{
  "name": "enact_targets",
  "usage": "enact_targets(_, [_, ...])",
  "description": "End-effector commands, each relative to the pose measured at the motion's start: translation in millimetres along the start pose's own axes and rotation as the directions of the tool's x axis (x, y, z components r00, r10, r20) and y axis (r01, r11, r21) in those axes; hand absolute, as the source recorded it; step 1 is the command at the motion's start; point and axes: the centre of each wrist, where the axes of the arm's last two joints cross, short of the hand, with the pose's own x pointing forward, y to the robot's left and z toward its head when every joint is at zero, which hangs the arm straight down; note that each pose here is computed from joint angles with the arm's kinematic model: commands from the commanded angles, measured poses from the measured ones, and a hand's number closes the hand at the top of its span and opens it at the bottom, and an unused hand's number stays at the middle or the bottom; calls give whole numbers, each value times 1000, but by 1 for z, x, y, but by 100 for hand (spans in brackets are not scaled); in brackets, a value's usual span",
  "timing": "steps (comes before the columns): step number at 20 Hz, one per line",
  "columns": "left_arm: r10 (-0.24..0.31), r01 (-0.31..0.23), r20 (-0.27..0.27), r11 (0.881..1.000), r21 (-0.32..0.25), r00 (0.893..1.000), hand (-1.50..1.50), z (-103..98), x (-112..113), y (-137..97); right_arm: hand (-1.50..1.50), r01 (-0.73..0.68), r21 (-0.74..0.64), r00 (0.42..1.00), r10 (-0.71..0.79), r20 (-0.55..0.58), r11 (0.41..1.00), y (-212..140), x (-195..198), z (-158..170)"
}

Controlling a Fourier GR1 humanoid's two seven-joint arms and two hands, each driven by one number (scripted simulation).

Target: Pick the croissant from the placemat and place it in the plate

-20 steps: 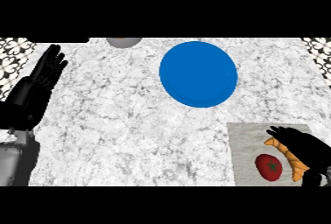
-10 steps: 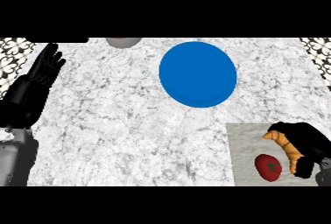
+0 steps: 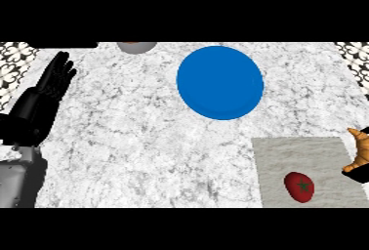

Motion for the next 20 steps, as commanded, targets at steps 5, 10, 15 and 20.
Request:
enact_targets(5, [3,-3,-6,1000,3,1000,0,-12,7,5,150,136,-161,989,-124,86,978,-55,15,4])
enact_targets(10, [-18,18,-4,1000,17,1000,0,11,-7,-3,150,291,-238,924,-207,322,927,-88,55,28])
enact_targets(15, [0,0,4,1000,17,1000,0,5,-3,-5,150,497,-207,796,-348,496,843,-112,112,48])
enact_targets(20, [-8,8,10,1000,3,1000,0,6,-5,-24,150,527,-137,749,-382,542,838,-120,140,62])
